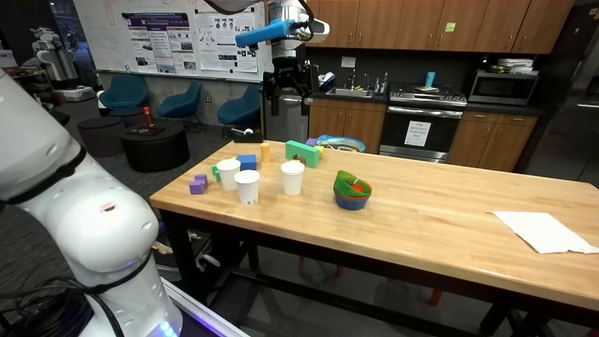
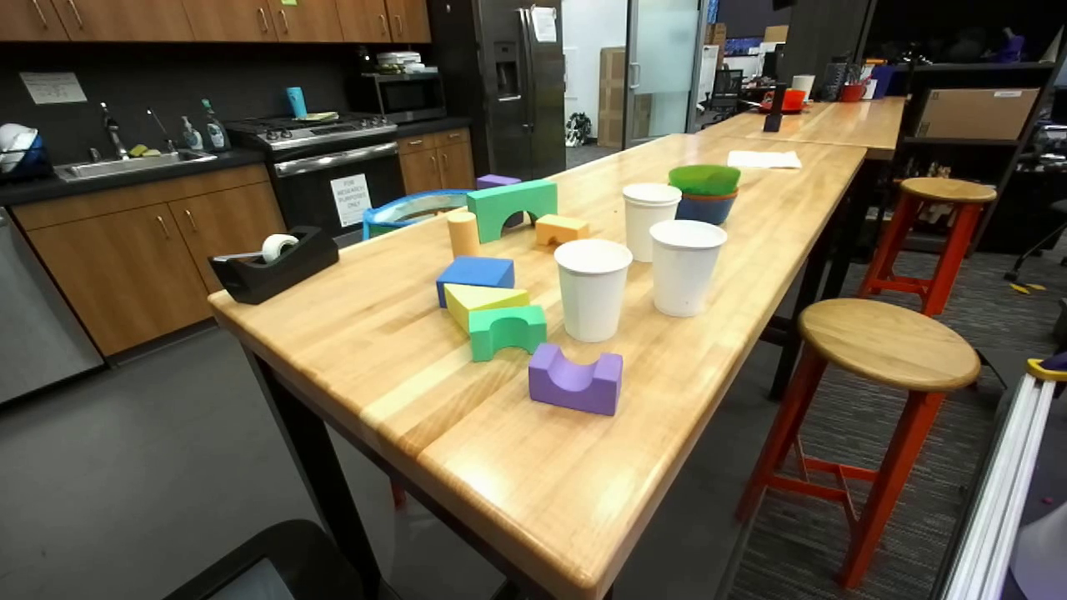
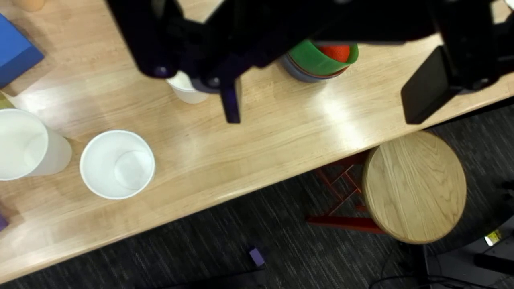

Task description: Stack up the paper cups

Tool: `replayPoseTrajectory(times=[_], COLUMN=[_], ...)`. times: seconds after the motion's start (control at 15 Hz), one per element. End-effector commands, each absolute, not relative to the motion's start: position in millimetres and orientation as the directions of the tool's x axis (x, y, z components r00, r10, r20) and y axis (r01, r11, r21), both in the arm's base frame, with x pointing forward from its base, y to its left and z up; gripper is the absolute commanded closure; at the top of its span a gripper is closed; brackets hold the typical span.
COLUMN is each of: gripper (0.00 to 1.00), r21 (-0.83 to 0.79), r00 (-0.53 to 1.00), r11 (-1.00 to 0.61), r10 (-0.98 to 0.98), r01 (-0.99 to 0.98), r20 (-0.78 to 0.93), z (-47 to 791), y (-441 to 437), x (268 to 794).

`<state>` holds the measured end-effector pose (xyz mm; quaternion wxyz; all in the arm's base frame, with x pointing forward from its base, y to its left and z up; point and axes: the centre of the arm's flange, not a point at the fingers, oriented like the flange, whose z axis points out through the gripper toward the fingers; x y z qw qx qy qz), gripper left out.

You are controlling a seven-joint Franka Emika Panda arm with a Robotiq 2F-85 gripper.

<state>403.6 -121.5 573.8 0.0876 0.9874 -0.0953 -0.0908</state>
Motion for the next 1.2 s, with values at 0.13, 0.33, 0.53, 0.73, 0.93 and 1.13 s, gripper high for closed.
replayPoseTrajectory(times=[0.13,0.33,0.53,0.73,0.93,1.13], gripper=[0.00,0.00,0.00,0.00,0.00,0.00], r21=[0.241,0.230,0.194,0.177,0.124,0.135], r00=[0.995,1.000,0.989,0.951,0.895,0.894], r11=[-0.968,-0.973,-0.969,-0.935,-0.886,-0.884], r10=[-0.081,0.016,0.150,0.304,0.444,0.442], r01=[-0.067,0.016,0.150,0.308,0.447,0.448], r20=[-0.049,0.000,-0.015,-0.049,-0.050,-0.075], z=[559.2,543.9,527.0,510.6,499.3,494.9], y=[-101.6,-91.2,-82.7,-76.5,-70.4,-67.5], x=[418.7,426.5,427.4,422.9,416.6,426.3])
